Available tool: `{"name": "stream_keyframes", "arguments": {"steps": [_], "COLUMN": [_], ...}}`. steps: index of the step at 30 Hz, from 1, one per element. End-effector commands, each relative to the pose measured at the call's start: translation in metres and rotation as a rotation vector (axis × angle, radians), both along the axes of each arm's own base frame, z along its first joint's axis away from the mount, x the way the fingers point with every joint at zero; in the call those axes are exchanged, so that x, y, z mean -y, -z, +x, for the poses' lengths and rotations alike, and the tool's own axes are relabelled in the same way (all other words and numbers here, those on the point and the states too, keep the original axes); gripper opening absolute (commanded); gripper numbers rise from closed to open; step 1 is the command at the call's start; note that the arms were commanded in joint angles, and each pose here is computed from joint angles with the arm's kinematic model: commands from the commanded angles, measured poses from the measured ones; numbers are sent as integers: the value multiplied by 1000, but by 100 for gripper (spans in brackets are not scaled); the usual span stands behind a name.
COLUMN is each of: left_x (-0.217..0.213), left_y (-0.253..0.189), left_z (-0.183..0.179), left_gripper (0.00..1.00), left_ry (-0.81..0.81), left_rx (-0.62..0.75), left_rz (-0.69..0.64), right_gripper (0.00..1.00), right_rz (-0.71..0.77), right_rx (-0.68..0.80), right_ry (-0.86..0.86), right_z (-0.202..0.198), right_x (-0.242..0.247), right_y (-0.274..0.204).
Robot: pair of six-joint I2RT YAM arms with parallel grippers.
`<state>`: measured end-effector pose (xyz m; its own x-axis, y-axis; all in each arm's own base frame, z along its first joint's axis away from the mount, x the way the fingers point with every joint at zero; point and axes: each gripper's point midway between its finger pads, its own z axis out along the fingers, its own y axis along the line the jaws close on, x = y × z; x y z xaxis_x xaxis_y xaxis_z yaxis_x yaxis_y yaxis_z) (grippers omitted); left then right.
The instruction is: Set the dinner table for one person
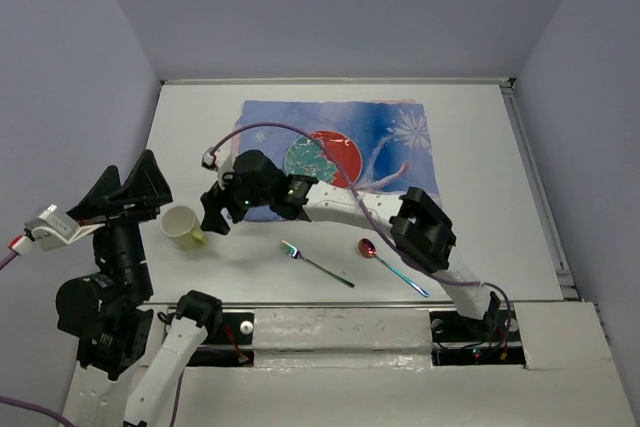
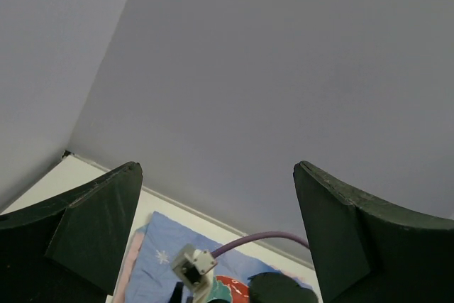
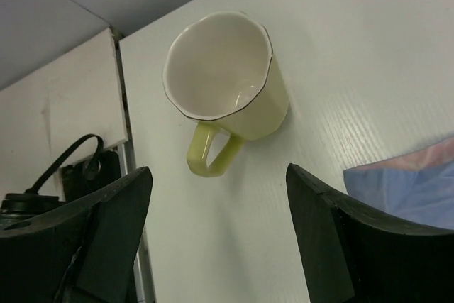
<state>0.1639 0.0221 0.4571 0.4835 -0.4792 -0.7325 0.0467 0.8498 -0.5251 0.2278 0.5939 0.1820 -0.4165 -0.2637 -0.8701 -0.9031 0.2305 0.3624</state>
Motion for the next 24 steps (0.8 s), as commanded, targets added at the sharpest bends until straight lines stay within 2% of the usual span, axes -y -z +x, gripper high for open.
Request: {"name": "stream_keyframes", "arguments": {"steps": [1, 10, 14, 17, 20, 22, 23, 24], "left_x": [-2, 7, 8, 10, 9, 6, -3, -6], "left_y": [-6, 21, 24, 27, 29, 30, 28, 24], "left_z": [-5, 14, 14, 15, 16, 15, 12, 9], "left_gripper": [99, 99, 99, 99, 99, 99, 99, 99], "left_ry": [-2, 13, 12, 22, 20, 2, -45, -57], "left_rx": [10, -46, -51, -53, -59, -63, -68, -61], "left_rz": [-5, 25, 31, 31, 30, 31, 34, 32], "right_gripper": [82, 86, 79, 66, 48, 28, 14, 8], "right_rz": [-58, -138, -139, -142, -142, -128, -90, -71], "right_rx": [67, 64, 75, 100, 133, 146, 147, 143], "right_ry": [-30, -52, -44, -20, 29, 54, 72, 82], "right_z": [-7, -18, -23, -20, -13, -9, -13, -13], "right_x": [-16, -40, -52, -59, -62, -62, -62, -62], "right_y": [16, 40, 49, 55, 54, 48, 36, 31]}}
